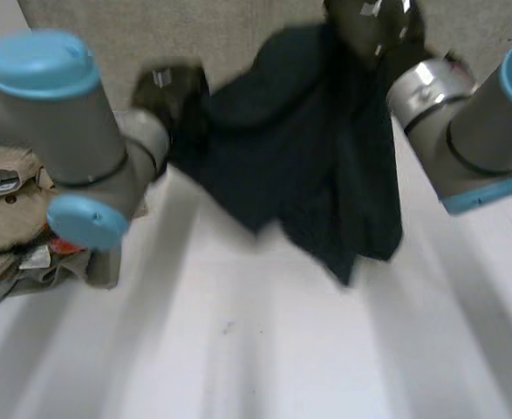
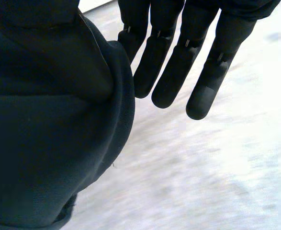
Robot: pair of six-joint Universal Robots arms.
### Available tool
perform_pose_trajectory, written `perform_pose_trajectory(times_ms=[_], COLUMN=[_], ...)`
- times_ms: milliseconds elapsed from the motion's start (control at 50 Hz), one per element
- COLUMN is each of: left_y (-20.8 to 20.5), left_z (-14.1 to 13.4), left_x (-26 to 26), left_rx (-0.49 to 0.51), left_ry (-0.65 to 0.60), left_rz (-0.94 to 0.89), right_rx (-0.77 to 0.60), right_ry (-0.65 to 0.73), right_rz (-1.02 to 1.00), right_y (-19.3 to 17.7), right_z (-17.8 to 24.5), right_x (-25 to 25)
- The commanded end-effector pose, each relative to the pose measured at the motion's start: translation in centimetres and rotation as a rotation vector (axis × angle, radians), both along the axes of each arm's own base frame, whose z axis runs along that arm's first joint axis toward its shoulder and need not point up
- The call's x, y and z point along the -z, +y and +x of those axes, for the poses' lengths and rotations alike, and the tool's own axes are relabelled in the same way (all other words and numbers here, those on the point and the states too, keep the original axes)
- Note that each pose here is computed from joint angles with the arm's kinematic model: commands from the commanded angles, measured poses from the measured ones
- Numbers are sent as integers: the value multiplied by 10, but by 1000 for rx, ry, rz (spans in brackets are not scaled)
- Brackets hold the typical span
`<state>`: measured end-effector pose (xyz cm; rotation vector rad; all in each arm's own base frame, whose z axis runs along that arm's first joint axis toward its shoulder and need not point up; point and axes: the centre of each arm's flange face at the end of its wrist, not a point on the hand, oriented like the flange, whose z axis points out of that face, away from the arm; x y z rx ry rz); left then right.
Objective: Fold the laundry.
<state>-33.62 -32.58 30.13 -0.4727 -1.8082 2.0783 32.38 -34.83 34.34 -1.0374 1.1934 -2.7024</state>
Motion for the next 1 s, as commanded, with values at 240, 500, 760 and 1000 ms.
perform_pose_trajectory(times_ms=[240, 500, 760, 1000], left_y=[41, 105, 123, 129], left_z=[9, 44, 80, 87], left_x=[81, 108, 78, 107], left_rx=[168, 208, 71, -23], left_ry=[-137, -313, -278, -147], left_rz=[133, 258, 302, 538], right_rx=[-113, 71, 56, -97], right_ry=[293, 419, 437, 598], right_rz=[627, 800, 779, 746], right_y=[85, 111, 100, 99], right_z=[-55, -82, -82, -30], right_x=[108, 135, 69, 104])
